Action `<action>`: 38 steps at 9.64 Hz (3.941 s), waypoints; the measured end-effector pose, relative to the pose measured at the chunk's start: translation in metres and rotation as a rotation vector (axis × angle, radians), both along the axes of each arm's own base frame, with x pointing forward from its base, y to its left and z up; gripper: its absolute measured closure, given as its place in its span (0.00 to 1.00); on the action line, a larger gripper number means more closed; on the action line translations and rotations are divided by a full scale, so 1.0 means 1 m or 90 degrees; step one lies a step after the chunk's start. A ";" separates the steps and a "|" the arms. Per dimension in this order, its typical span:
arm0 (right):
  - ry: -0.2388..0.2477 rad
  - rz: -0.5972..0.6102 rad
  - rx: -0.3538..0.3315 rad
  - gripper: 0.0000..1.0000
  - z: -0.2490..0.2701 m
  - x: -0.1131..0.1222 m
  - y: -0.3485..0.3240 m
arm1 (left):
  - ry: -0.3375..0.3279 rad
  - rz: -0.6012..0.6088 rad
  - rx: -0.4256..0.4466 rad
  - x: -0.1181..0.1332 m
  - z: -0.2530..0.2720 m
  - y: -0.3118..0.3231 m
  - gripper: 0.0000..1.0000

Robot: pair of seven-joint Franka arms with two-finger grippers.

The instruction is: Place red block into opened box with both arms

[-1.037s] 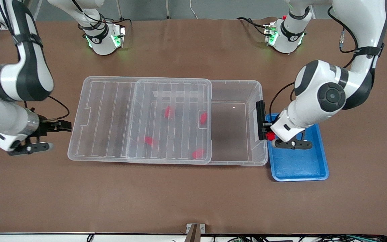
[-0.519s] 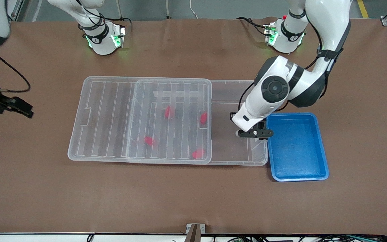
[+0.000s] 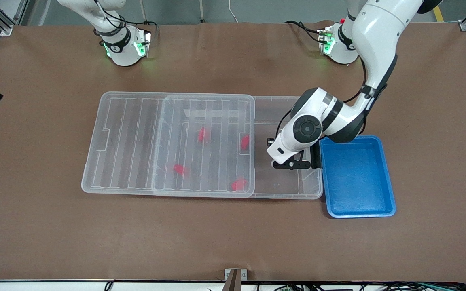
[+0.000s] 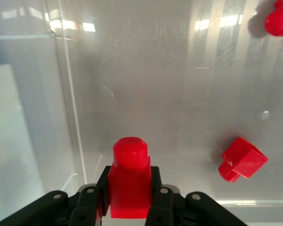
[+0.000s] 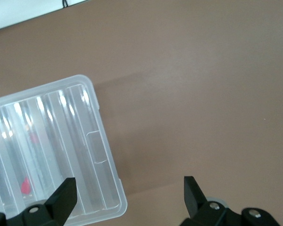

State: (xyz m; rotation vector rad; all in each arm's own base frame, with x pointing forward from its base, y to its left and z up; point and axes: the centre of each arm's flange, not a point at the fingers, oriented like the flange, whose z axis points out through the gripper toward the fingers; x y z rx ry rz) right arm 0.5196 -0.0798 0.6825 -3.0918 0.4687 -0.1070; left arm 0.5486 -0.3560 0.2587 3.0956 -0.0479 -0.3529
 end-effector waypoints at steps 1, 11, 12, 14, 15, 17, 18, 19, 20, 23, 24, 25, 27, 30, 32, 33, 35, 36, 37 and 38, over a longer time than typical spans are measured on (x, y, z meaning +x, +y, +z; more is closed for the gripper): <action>0.001 0.007 0.000 0.00 0.000 0.000 -0.002 | -0.004 0.006 -0.005 -0.007 -0.016 -0.001 0.65; 0.014 0.046 -0.017 0.00 -0.008 0.010 0.007 | -0.039 -0.012 0.005 -0.026 -0.059 -0.015 0.23; 0.014 0.046 -0.017 0.00 -0.008 0.010 0.007 | -0.053 -0.008 0.002 -0.019 -0.046 -0.014 0.10; 0.017 0.050 -0.017 0.00 -0.010 0.011 0.008 | -0.081 -0.004 0.010 -0.008 0.006 -0.010 0.00; 0.024 0.057 -0.016 0.00 -0.015 0.013 0.009 | -0.098 -0.004 0.016 -0.004 0.040 -0.009 0.00; 0.057 0.133 -0.014 0.18 -0.050 0.027 0.007 | -0.127 0.004 0.031 0.005 0.113 -0.004 0.00; 0.063 0.162 -0.014 0.34 -0.084 0.038 0.003 | -0.127 0.017 0.048 0.012 0.151 0.006 0.00; 0.066 0.176 -0.014 0.50 -0.127 0.046 0.001 | -0.125 0.036 0.064 0.024 0.193 0.024 0.00; 0.077 0.189 -0.011 0.65 -0.171 0.049 0.002 | -0.132 0.044 0.068 0.038 0.231 0.050 0.00; 0.106 0.210 0.050 0.99 -0.266 0.046 0.015 | -0.192 0.033 0.056 0.058 0.316 0.135 0.00; 0.114 0.212 0.065 0.99 -0.289 0.044 0.020 | -0.200 0.037 0.060 0.055 0.333 0.153 0.00; 0.122 0.215 0.072 0.99 -0.302 0.041 0.027 | -0.204 0.045 0.065 0.050 0.346 0.162 0.00; 0.130 0.212 0.095 0.99 -0.313 0.039 0.037 | -0.192 0.050 0.047 0.039 0.368 0.186 0.00; 0.141 0.222 0.121 0.99 -0.326 0.037 0.059 | -0.165 0.030 0.044 0.014 0.392 0.244 0.00; 0.145 0.223 0.129 0.99 -0.331 0.038 0.065 | -0.147 0.005 0.041 -0.003 0.397 0.272 0.00; 0.145 0.226 0.130 0.99 -0.331 0.038 0.067 | -0.136 -0.008 0.042 -0.007 0.396 0.279 0.00; 0.141 0.221 0.156 0.99 -0.332 0.039 0.078 | -0.130 -0.007 0.044 -0.008 0.394 0.285 0.00; 0.140 0.225 0.164 0.99 -0.332 0.039 0.087 | -0.128 0.000 0.045 -0.008 0.394 0.291 0.00; 0.142 0.234 0.166 0.99 -0.333 0.038 0.095 | -0.130 0.004 0.045 -0.008 0.396 0.295 0.00; 0.145 0.242 0.169 0.99 -0.336 0.038 0.104 | -0.136 0.004 0.045 -0.012 0.401 0.295 0.00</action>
